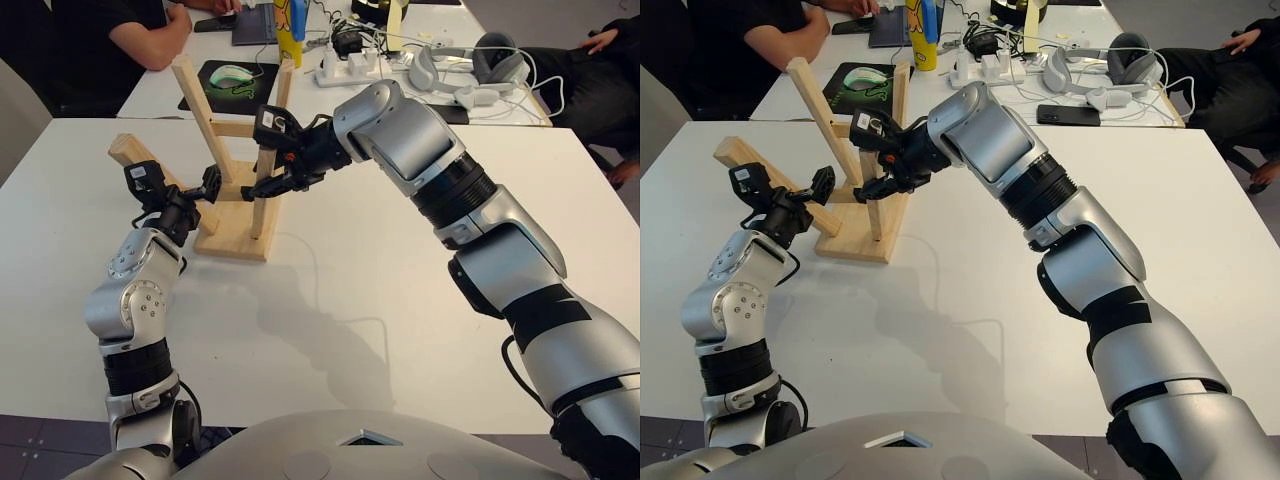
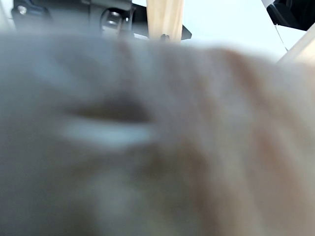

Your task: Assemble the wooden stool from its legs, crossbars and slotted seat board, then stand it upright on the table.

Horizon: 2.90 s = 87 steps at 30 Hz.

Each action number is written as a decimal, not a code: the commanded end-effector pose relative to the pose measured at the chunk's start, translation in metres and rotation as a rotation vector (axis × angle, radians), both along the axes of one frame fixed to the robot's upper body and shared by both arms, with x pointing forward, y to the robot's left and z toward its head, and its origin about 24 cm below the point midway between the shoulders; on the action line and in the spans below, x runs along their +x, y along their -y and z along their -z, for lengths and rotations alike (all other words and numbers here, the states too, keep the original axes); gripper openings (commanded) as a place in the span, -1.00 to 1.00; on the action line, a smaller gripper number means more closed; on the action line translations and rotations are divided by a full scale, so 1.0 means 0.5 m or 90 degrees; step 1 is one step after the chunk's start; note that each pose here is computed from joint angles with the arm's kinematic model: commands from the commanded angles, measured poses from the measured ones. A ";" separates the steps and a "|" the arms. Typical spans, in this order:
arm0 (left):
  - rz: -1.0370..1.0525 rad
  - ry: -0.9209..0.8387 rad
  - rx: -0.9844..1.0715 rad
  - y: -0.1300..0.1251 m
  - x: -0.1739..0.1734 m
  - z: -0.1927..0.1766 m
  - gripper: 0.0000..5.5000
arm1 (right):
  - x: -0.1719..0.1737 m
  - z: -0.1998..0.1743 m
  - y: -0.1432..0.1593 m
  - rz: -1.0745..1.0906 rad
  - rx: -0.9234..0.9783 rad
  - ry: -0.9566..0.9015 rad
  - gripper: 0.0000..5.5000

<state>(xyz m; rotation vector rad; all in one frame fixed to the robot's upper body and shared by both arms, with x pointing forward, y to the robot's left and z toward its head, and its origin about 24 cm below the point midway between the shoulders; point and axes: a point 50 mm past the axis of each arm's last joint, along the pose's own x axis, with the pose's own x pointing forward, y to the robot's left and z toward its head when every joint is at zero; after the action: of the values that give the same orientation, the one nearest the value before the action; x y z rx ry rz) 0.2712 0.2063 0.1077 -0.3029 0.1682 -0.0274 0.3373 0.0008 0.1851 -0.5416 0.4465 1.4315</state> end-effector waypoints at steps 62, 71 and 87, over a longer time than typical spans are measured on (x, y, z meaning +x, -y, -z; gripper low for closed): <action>0.406 -0.012 -0.111 0.211 -0.029 0.028 0.82 | -0.025 0.022 0.192 0.316 0.207 0.012 0.70; 0.430 -0.008 -0.091 0.201 -0.022 0.013 0.82 | -0.036 0.073 0.277 0.448 0.274 -0.026 0.70; 0.474 -0.017 -0.074 0.195 -0.014 0.003 0.82 | -0.051 0.114 0.355 0.614 0.470 0.009 0.70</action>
<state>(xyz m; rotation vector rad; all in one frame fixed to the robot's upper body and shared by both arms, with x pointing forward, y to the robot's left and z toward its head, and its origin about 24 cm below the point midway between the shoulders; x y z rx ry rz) 0.2636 0.1084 0.1054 -0.3528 0.2882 -0.7604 0.3048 -0.1713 0.1077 0.2875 0.2303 0.6223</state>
